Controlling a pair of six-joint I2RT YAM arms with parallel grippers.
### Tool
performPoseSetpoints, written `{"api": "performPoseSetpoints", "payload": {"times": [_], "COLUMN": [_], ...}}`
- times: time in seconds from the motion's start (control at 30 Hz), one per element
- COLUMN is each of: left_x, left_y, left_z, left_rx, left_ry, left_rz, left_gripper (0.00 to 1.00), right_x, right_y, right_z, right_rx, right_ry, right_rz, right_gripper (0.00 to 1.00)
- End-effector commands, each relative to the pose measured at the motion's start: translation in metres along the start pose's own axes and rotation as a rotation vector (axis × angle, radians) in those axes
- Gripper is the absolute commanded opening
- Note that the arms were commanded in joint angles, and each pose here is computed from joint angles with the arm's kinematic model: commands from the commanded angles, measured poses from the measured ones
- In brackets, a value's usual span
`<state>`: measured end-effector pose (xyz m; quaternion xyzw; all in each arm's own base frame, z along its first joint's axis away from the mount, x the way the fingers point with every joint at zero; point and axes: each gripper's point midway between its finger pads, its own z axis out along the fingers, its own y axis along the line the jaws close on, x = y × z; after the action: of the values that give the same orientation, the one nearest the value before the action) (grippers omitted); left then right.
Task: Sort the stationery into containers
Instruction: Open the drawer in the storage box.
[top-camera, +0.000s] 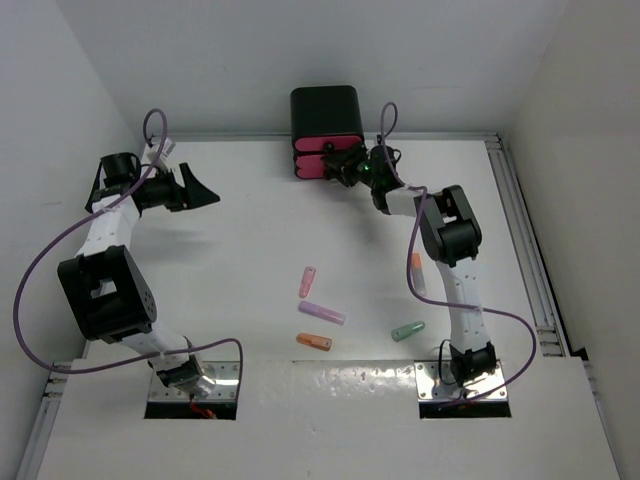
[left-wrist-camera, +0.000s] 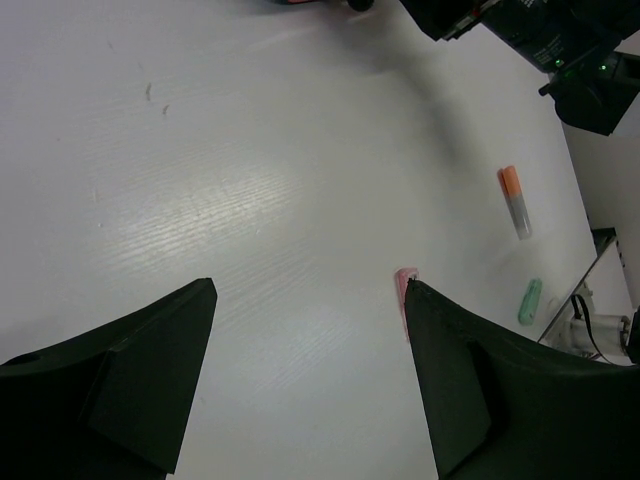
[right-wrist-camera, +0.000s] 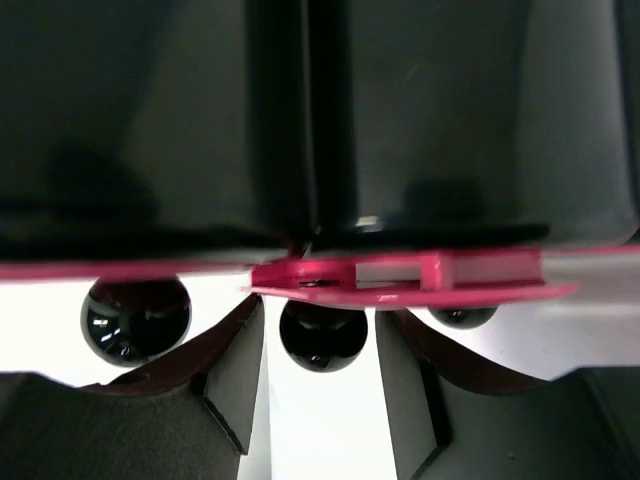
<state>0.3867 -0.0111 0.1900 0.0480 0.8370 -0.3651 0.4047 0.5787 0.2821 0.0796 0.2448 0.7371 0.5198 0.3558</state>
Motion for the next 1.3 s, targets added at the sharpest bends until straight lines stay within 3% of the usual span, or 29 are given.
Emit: {"api": "performPoseSetpoints", "payload": {"times": [0.0,0.1,0.4,0.67,1.17,1.23,1.27], "left_x": [-0.023,-0.021,-0.020,-0.019,-0.009,-0.008,-0.005], "left_y": [-0.005,-0.004,-0.004,-0.007,-0.005,-0.006,-0.007], "left_z": [-0.005,-0.004,-0.004,-0.005,-0.006,-0.007,-0.007], "left_rx": [0.022,0.023,0.029,0.044,0.083,0.081,0.084], "left_ry": [-0.049,-0.045,-0.048,-0.056,-0.026,-0.022,-0.014], "left_rz": [0.071,0.067,0.069,0.077,0.091,0.114,0.127], "left_gripper": [0.82,0.82,0.82,0.82,0.79,0.79,0.79], "right_x": [-0.018,-0.022,-0.014,0.015,0.076,0.080,0.085], "right_y": [0.009,0.010,0.012,0.021,0.014,0.017,0.011], "right_z": [0.007,0.008,-0.001,-0.028,-0.082,-0.086,-0.087], "right_rx": [-0.033,-0.036,-0.063,-0.085,-0.022,-0.022,-0.005], "right_ry": [-0.048,-0.054,-0.031,0.027,0.122,0.127,0.137], "right_rz": [-0.038,-0.042,-0.091,-0.108,-0.058,-0.059,-0.052], "right_gripper": [0.47,0.45,0.16,0.06,0.06,0.11,0.18]}}
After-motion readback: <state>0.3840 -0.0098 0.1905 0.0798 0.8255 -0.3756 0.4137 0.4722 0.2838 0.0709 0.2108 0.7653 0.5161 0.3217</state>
